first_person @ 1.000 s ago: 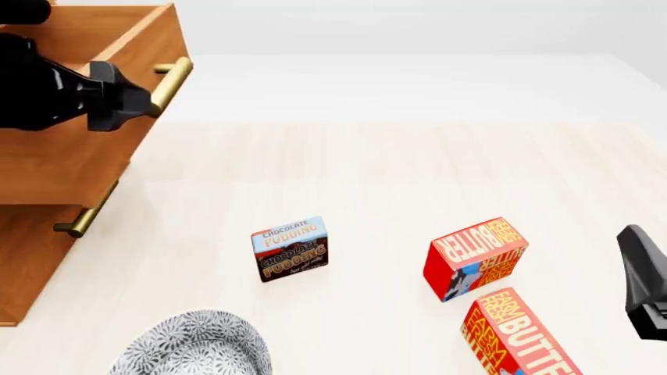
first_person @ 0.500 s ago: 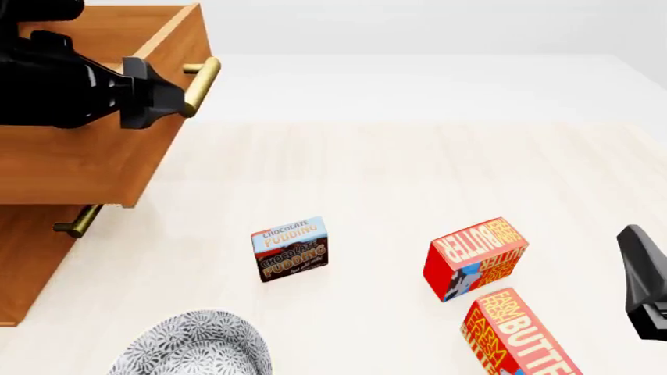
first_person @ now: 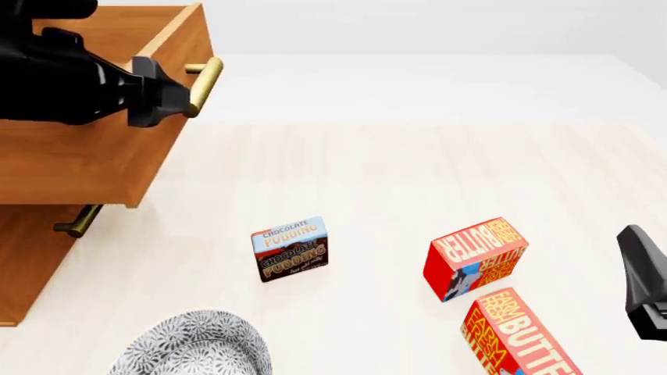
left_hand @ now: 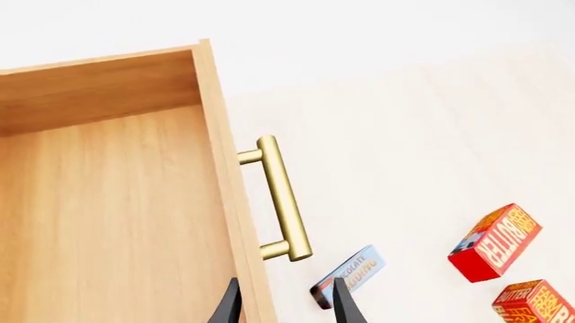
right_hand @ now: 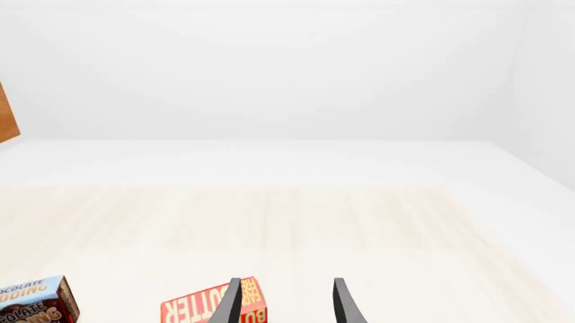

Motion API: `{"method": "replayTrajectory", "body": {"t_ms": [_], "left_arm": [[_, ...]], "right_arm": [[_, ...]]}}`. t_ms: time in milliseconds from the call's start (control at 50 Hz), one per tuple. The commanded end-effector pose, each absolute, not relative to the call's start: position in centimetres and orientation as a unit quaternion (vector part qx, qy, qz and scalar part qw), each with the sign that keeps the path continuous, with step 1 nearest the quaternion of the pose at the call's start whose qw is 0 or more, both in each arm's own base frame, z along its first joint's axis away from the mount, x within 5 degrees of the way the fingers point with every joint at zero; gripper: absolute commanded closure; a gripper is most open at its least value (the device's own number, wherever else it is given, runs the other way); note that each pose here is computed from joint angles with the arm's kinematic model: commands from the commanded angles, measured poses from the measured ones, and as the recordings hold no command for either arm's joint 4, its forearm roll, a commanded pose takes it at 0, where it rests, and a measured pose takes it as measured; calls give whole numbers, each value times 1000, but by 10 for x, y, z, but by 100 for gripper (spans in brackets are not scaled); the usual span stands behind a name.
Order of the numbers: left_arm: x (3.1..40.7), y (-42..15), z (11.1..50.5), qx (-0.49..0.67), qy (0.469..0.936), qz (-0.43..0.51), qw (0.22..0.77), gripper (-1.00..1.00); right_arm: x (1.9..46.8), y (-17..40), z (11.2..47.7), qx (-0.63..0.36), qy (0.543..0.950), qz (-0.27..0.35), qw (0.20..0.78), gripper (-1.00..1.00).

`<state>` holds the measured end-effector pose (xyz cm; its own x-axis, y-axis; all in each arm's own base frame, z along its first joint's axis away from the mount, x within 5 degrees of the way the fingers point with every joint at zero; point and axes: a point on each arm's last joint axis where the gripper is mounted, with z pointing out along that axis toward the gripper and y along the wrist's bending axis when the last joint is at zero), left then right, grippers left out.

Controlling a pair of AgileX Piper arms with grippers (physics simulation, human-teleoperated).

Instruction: Put the chocolate pudding in the top drawer of the cabinet and close it.

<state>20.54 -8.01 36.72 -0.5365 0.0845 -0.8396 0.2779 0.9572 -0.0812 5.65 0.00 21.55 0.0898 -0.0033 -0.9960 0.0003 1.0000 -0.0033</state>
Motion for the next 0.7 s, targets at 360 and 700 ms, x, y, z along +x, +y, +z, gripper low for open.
{"method": "replayTrajectory", "body": {"t_ms": [360, 700], "left_arm": [[196, -76, 412, 177, 857, -80, 478, -100], [173, -67, 456, 216, 820, -59, 527, -100]], "right_arm": [[57, 0, 216, -1, 675, -1, 738, -100], [57, 0, 216, -1, 675, -1, 738, -100]]}}
